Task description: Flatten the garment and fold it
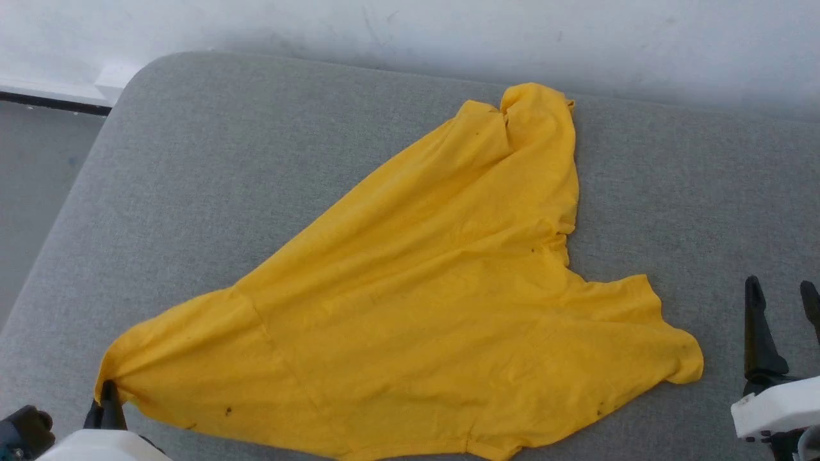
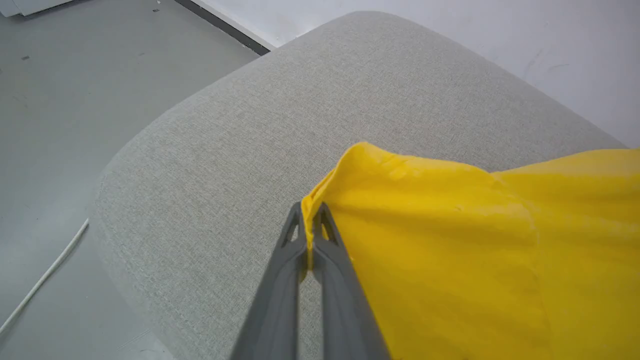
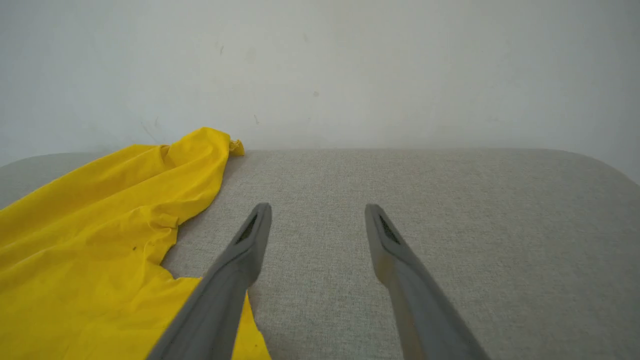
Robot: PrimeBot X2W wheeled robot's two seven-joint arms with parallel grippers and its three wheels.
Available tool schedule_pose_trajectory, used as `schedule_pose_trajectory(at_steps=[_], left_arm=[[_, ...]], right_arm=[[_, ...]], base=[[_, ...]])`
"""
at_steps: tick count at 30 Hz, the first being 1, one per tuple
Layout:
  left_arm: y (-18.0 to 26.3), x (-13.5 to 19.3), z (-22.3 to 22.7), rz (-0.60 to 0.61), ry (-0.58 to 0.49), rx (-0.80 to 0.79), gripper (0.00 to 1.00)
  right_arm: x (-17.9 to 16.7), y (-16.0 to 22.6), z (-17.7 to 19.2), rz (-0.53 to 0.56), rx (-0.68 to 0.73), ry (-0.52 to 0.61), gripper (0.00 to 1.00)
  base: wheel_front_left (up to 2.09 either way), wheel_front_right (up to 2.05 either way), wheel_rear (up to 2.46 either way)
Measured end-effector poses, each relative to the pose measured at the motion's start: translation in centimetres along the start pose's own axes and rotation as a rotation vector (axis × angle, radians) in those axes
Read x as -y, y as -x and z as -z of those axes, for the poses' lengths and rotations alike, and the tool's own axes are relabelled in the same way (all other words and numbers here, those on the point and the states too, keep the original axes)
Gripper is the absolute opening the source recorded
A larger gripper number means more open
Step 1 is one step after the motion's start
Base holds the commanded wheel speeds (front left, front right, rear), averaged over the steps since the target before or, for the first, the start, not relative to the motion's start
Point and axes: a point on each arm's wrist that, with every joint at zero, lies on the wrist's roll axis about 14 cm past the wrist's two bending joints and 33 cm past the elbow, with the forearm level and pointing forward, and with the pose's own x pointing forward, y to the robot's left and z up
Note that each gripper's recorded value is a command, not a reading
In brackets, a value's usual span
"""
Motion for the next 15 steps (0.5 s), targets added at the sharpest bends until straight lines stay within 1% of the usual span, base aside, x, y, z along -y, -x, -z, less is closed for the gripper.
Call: schedule_pose_trajectory(at_steps=[3,7,11,15], left_arm=[[0.1,0.2,-0.3,0.006,0.012,0.014,0.0],[0.0,2.2,0.1,0.058,0.031,0.004,0.0],[-0.4,4.5,-0.3,0.117,0.04,0.017,0.0],[-0.7,5.6,-0.3,0.146,0.034,0.015,0.0]], right_arm=[[-0.5,-0.2,0.6,-0.014,-0.031,-0.001,1.0],[-1.5,-0.1,2.0,-0.043,-0.116,0.005,1.0],[-2.8,0.3,4.2,-0.08,-0.272,0.068,1.0],[-3.4,0.8,5.9,-0.098,-0.402,0.121,1.0]], base=[[0.0,0.0,0.0],[0.0,0.0,0.0],[0.0,0.0,0.0],[0.0,0.0,0.0]])
